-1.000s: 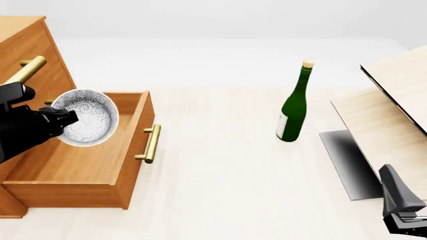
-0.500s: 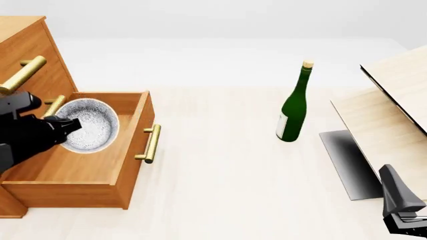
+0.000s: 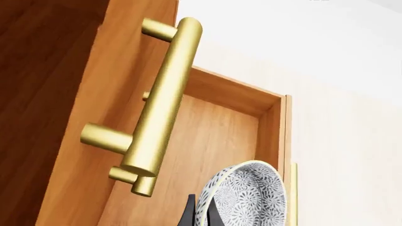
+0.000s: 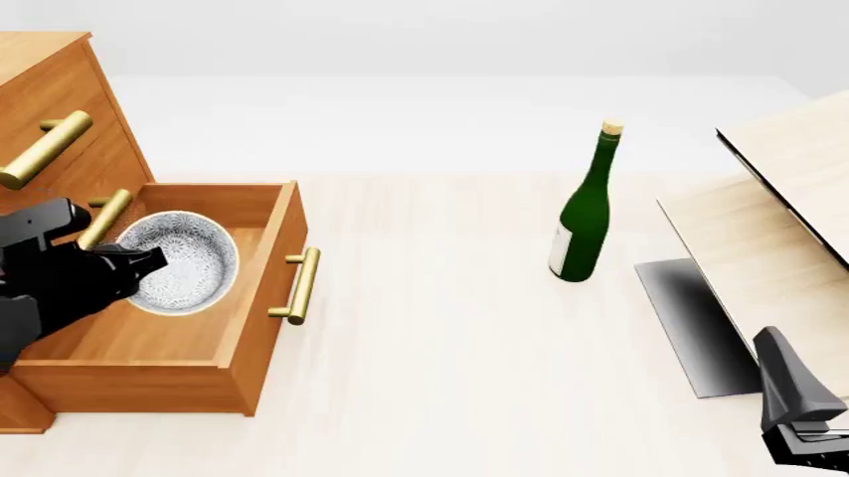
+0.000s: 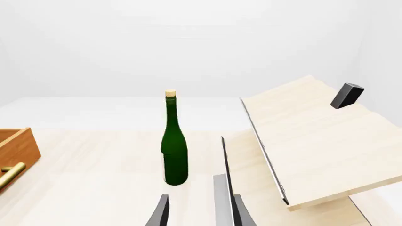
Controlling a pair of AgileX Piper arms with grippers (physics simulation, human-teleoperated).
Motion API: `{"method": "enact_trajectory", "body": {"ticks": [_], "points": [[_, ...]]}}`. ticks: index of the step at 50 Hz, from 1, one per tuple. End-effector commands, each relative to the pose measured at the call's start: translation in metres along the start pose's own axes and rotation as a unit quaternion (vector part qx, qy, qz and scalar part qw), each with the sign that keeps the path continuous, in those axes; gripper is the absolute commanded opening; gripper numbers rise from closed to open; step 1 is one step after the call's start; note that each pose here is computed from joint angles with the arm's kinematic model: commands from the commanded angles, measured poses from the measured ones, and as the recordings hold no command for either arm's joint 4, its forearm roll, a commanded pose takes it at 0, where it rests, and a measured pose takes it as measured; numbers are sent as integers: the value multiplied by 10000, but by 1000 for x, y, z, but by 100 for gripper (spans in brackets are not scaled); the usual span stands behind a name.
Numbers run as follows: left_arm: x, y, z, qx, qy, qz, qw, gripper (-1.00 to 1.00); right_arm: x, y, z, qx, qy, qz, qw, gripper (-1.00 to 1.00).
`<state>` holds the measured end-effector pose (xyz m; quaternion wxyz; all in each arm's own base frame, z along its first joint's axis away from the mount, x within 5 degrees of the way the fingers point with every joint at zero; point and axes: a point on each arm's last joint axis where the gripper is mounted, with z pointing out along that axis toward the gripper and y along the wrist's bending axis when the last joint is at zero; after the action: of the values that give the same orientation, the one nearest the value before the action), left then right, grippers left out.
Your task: Put the bowl in the bottom drawer of the cabinet and close it.
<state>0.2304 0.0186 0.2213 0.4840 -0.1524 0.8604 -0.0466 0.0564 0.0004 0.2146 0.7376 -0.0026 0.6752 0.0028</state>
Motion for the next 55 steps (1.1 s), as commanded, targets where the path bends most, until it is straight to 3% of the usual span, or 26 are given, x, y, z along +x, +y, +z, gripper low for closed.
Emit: {"method": "enact_trajectory", "body": {"ticks": [1, 55], "points": [[4, 2, 6, -21, 20, -265, 9996, -100, 0, 0, 0, 1, -1, 0, 10000, 100], [25, 17, 22, -290, 301, -533, 9977, -100, 0, 0, 0, 0, 0, 0, 10000, 100]]}}
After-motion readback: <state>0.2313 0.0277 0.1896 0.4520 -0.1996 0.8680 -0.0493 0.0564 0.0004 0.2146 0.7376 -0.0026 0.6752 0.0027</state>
